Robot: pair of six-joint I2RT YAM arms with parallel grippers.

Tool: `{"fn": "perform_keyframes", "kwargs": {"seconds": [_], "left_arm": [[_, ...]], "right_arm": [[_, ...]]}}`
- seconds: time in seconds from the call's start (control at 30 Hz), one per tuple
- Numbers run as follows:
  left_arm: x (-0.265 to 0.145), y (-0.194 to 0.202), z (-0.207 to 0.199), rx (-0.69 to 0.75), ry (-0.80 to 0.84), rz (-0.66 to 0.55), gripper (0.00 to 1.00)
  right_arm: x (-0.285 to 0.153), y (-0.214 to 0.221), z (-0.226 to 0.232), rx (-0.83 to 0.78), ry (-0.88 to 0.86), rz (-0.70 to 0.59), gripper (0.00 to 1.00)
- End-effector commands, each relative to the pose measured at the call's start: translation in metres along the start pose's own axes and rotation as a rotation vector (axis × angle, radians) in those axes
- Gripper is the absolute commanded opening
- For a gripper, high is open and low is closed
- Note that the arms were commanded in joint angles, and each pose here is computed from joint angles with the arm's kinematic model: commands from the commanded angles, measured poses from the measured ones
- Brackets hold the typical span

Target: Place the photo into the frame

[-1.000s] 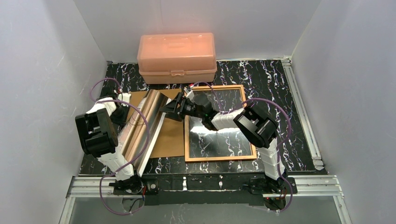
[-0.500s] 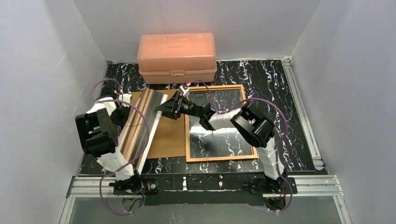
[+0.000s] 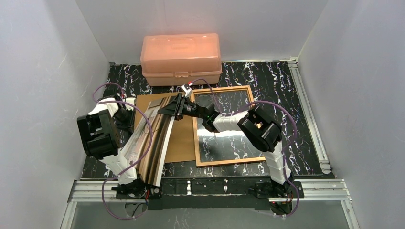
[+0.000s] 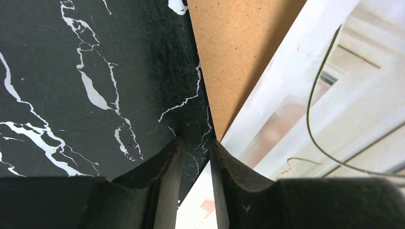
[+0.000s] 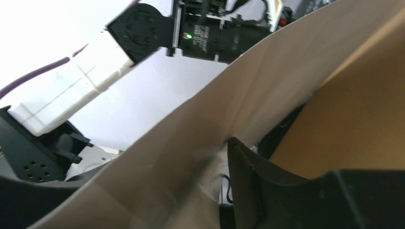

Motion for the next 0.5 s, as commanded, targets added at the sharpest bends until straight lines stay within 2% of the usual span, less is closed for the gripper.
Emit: {"fn": "perform_keyframes", "kwargs": {"seconds": [0.0, 0.07, 0.17, 0.3, 0.37, 0.47], "left_arm": [[-0.009, -0.001, -0.007, -0.038, 0.072, 0.005, 0.27], [-0.013, -0.003, -0.005, -0.051, 0.076, -0.004, 0.27], [-0.022, -0.007, -0.003, -0.064, 0.086, -0.022, 0.27], [-0.034, -0.011, -0.006, -0.069, 0.111, -0.032, 0.3], [-0.045, -0.014, -0.011, -0.069, 0.141, -0.034, 0.35], [-0.077, -0.025, -0.021, -0.056, 0.211, -0.085, 0.52]], "right_arm": [[-0.011, -0.009, 0.026, -0.147, 0.063, -0.01, 0.57], [-0.021, -0.012, 0.026, -0.193, 0.169, -0.015, 0.49], [-0.031, -0.019, 0.026, -0.267, 0.28, -0.036, 0.32], [-0.032, -0.023, 0.029, -0.307, 0.34, -0.018, 0.15], [-0.03, -0.025, 0.033, -0.338, 0.35, -0.001, 0.1], [-0.029, -0.031, 0.054, -0.457, 0.358, 0.04, 0.08]]}}
Point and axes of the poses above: each gripper's point midway between its finger pads, its own x axis out along the fingers, its own z axis along the line the jaws close on, y = z × x, the point moved 4 cm from there along -x, back along the fingers, and after that the axes turned 3 degrees about x, right-handed, at the moved point
